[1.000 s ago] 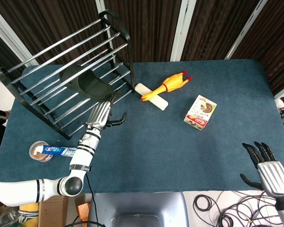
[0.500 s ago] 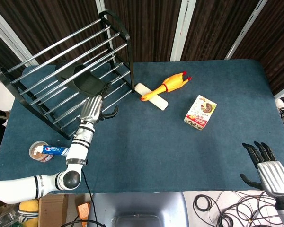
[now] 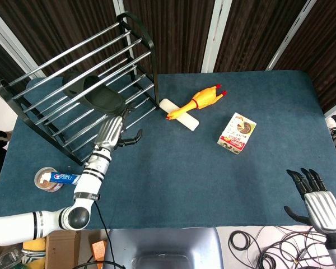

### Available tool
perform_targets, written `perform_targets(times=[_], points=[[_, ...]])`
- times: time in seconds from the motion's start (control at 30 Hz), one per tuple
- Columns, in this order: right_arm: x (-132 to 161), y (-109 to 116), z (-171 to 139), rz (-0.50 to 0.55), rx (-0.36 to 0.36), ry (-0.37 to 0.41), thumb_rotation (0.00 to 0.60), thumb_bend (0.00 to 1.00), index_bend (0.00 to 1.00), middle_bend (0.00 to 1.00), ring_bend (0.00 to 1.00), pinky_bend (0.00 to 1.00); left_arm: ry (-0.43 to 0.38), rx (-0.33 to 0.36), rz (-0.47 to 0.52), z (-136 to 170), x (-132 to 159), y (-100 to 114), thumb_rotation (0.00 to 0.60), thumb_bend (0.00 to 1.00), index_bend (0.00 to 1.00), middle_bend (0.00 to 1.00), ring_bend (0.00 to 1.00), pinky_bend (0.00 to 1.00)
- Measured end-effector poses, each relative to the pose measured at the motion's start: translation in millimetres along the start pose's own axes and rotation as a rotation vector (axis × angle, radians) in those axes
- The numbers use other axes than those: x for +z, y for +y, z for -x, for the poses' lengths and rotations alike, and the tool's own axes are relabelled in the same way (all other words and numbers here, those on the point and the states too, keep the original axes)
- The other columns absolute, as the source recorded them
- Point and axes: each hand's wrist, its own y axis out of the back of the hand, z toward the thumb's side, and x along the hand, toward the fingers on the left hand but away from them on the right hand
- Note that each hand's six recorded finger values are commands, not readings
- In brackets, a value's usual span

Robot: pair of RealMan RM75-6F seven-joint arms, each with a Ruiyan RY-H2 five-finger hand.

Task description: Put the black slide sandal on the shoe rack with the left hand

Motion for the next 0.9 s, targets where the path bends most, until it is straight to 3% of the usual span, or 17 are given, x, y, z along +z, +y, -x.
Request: perform_targets(times=[0.13,0.2,0.23,0.33,0.4,0.67,0.77,0.9], points=[[-2,2,-1,0.003,-0.010,-0.008,0.600,0.17,0.00,0.14,0.03,0.03,-0.032,-0.075,-0.071,42,-6,0,0.393,0.39,0.02,0.16,0.16,0.42],[-2,1,-1,0.001,-0.010,-0.010,0.600,0.17,0.00,0.14,0.03,0.03,-0.038,-0.093,-0.124,65,-15,5,0.385,0.41,0.01,0.11,0.09,0.29],[-1,0,0,0.000,-0.009,-0.011,0.600,0.17,0.00,0.14,0.03,0.03,-0.037,-0.102,-0.166,80,-25,8,0.446,0.42,0.00,0.06,0.03,0.20],[1,-2,0,-0.008,-0.002,-0.008,0.600,0.17,0.00,0.14,0.03,0.03,-0.017,-0.104,-0.278,113,-58,17,0.600,0.42,0.00,0.00,0.00,0.07],[2,-4,1,-0.011,0.002,-0.005,0.600,0.17,0.00,0.13,0.02,0.03,-0.003,-0.078,-0.340,130,-81,26,0.600,0.43,0.00,0.00,0.00,0.05],[4,-10,4,-0.029,0.009,-0.017,0.600,0.17,0.00,0.07,0.00,0.02,0.046,0.163,-0.577,229,-169,64,0.600,0.42,0.00,0.00,0.00,0.04],[3,-10,5,-0.029,0.006,-0.027,0.600,0.17,0.00,0.07,0.00,0.02,0.072,0.171,-0.622,264,-189,59,0.600,0.42,0.00,0.00,0.00,0.04],[1,-8,5,-0.028,-0.004,-0.040,0.600,0.17,0.00,0.07,0.00,0.02,0.072,0.160,-0.597,272,-190,54,0.600,0.42,0.00,0.00,0.00,0.04]])
